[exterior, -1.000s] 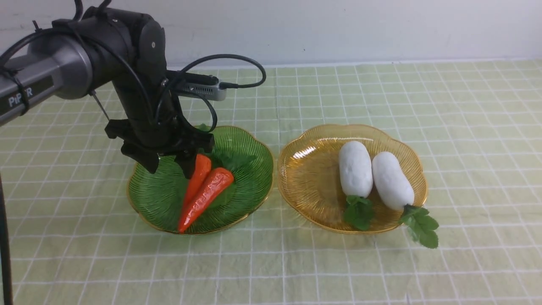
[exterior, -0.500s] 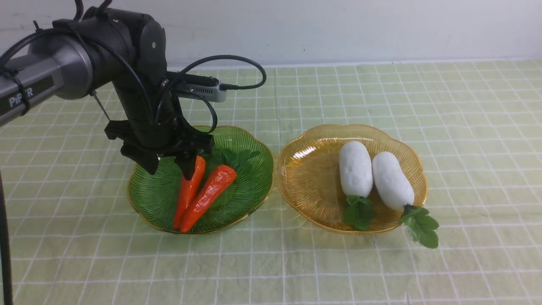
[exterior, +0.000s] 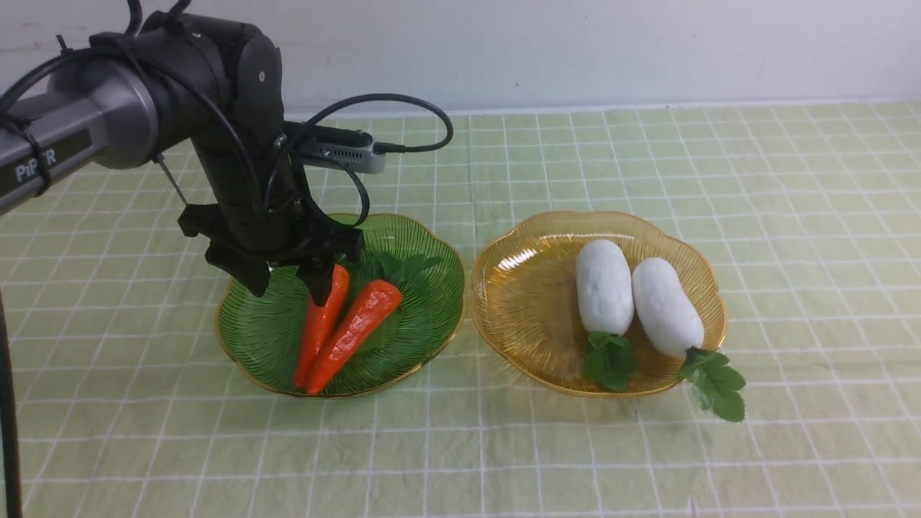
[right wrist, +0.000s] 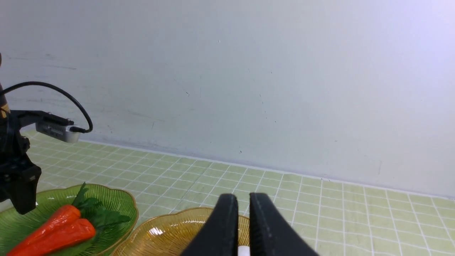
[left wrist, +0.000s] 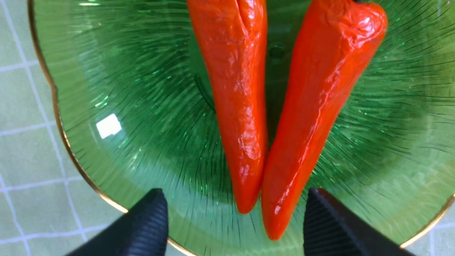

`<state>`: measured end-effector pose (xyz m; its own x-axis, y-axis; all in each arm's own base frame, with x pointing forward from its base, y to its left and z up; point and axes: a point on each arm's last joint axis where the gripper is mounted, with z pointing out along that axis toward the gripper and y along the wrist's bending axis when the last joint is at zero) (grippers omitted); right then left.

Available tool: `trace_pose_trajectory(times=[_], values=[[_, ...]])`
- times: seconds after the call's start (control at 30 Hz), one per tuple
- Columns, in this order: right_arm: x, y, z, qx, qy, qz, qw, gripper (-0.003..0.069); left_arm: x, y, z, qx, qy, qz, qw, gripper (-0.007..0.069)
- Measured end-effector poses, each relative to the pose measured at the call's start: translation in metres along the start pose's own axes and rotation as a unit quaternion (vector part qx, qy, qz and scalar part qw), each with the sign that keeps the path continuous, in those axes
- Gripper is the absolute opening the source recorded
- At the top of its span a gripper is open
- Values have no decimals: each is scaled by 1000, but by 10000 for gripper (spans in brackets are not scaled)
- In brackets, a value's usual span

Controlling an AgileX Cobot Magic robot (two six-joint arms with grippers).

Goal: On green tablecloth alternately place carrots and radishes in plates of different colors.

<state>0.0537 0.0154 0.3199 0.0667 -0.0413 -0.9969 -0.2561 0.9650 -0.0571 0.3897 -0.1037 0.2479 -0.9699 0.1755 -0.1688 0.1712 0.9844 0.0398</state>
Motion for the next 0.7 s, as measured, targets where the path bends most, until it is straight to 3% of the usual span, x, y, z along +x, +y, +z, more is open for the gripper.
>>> trace_pose_trajectory(times=[0.5, 0.7], values=[[17, 1, -7, -4, -2, -1, 1000, 46, 0, 0, 0, 0, 1, 1, 1000, 458], [50, -1, -9, 38, 25, -3, 999, 46, 2, 0, 0, -1, 12, 1, 1000, 454]])
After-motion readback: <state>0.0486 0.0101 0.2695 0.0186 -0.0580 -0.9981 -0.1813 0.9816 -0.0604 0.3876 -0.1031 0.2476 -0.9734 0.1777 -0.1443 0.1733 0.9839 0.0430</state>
